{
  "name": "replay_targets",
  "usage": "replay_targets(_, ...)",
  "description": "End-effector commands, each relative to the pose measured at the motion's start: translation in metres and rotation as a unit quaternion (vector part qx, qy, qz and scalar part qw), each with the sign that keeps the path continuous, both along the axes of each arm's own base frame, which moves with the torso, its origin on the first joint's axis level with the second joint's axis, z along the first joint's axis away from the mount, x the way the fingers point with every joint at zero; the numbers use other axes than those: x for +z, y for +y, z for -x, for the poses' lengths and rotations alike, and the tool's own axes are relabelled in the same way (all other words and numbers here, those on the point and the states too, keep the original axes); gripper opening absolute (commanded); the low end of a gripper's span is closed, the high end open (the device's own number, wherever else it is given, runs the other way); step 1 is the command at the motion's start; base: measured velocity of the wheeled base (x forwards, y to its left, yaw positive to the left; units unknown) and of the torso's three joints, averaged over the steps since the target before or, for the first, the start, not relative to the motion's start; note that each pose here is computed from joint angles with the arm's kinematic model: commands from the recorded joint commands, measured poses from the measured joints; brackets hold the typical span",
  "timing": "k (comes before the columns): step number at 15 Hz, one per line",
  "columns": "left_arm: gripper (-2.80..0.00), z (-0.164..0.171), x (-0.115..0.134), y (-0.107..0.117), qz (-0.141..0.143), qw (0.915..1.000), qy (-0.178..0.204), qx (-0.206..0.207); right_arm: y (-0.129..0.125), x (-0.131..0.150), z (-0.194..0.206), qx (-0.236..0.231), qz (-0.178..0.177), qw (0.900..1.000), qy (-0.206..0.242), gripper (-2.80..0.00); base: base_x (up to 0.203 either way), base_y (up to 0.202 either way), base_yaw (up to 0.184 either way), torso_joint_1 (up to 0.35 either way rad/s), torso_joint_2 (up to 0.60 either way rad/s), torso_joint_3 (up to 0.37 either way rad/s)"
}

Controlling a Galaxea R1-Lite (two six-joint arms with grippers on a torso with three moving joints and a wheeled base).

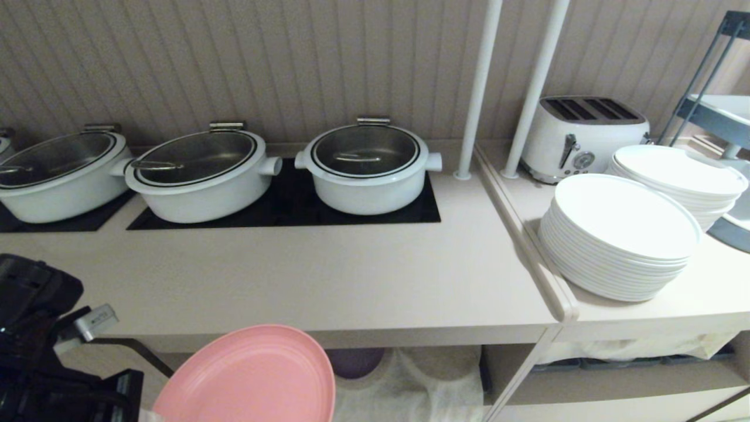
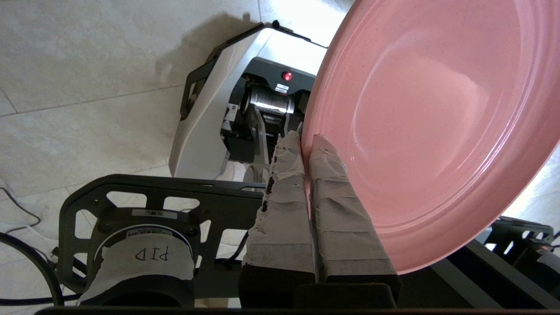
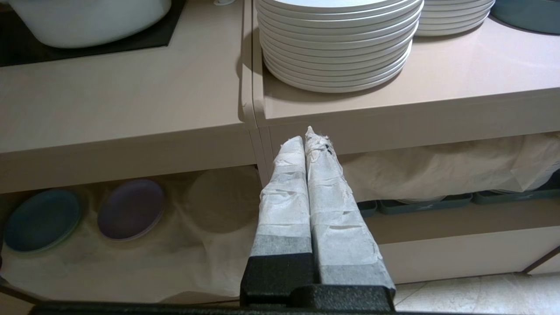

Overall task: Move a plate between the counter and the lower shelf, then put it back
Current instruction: Put the plate in the cupboard

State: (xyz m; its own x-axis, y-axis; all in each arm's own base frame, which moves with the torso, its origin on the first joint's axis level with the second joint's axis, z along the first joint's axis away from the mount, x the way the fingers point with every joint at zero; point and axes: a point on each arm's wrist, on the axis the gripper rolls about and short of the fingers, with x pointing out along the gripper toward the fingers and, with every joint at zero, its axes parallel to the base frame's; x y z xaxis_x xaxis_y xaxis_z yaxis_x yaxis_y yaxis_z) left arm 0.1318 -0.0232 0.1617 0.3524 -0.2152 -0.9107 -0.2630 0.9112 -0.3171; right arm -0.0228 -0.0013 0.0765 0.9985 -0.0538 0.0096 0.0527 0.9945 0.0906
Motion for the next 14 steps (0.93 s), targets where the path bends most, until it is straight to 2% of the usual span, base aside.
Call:
replay_targets(1, -2.80, -0.0008, -0.0013, -0.0002, 0.001, 1.0000, 0.006, 0.001, 0.0000, 0.0001, 0.0000, 0.000, 0.000, 1.000, -0.001, -2.80, 0.000, 0.000, 0.000, 0.000, 0.00, 0.000)
replay_targets(14, -2.80, -0.0001, -0.0045, 0.0000, 0.000, 1.0000, 0.002, 0.001, 0.0000, 0.0002, -0.0001, 0.000, 0.000, 1.000, 0.000, -2.80, 0.000, 0.000, 0.000, 0.000, 0.00, 0.000)
